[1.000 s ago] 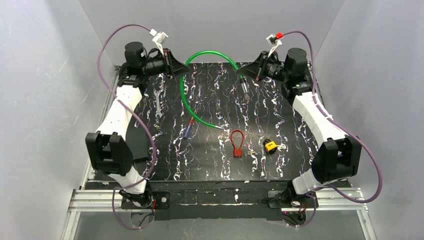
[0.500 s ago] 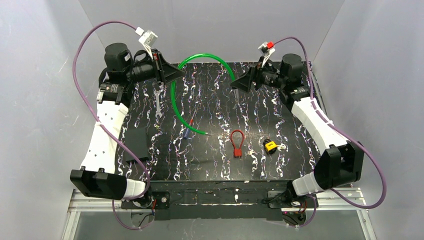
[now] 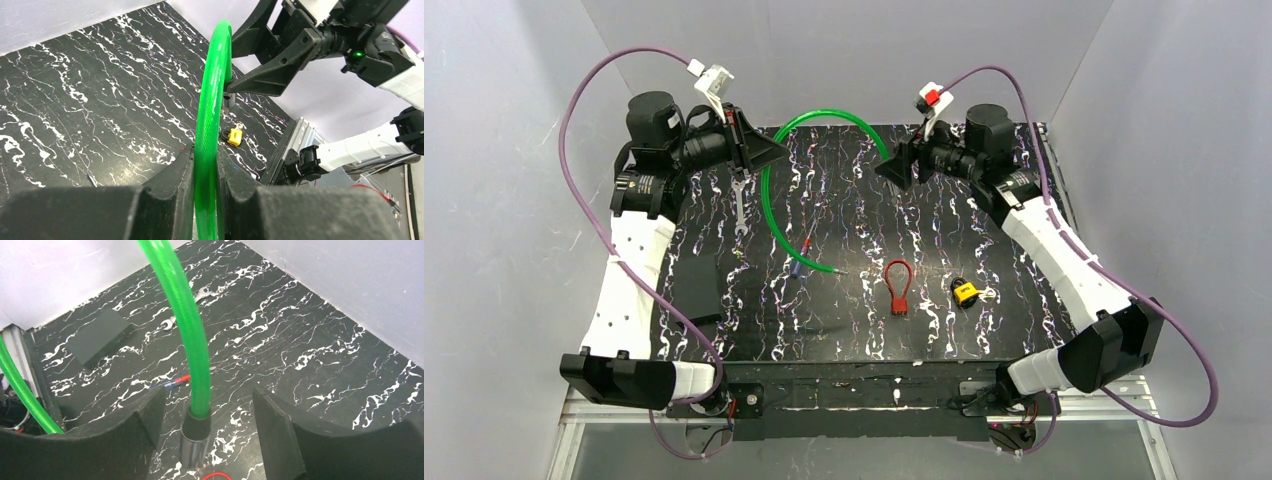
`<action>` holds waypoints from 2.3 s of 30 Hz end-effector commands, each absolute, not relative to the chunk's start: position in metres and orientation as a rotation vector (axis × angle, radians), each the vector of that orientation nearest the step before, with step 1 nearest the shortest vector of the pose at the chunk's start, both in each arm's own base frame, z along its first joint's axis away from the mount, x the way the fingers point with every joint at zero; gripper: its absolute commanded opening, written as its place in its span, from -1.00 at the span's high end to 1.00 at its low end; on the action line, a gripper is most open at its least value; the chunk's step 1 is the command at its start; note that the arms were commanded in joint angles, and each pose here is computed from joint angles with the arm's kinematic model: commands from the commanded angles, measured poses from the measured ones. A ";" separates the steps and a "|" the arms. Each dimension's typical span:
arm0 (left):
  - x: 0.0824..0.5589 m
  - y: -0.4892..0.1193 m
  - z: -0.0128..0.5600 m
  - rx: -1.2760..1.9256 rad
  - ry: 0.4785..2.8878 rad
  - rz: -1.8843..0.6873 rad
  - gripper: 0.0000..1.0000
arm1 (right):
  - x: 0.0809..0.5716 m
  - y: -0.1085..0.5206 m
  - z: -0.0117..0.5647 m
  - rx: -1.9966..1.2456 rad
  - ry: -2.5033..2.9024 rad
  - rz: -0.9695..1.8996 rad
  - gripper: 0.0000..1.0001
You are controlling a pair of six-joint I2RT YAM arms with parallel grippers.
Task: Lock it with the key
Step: Lock the lock.
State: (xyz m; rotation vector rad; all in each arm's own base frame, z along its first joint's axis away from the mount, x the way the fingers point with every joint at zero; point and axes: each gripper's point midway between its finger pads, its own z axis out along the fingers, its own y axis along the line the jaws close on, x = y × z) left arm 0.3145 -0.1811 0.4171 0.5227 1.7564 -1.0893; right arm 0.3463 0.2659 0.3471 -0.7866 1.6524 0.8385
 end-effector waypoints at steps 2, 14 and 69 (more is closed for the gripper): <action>0.301 -0.183 0.427 0.535 1.724 -1.066 1.00 | 0.351 0.271 0.364 -0.815 1.618 0.663 -0.37; 0.301 -0.183 0.429 0.514 1.728 -1.060 1.00 | 0.368 0.270 0.364 -0.747 1.654 0.562 0.06; 0.267 -0.202 0.333 0.599 1.754 -1.180 -0.09 | 0.383 0.268 0.479 -0.411 1.483 0.915 0.97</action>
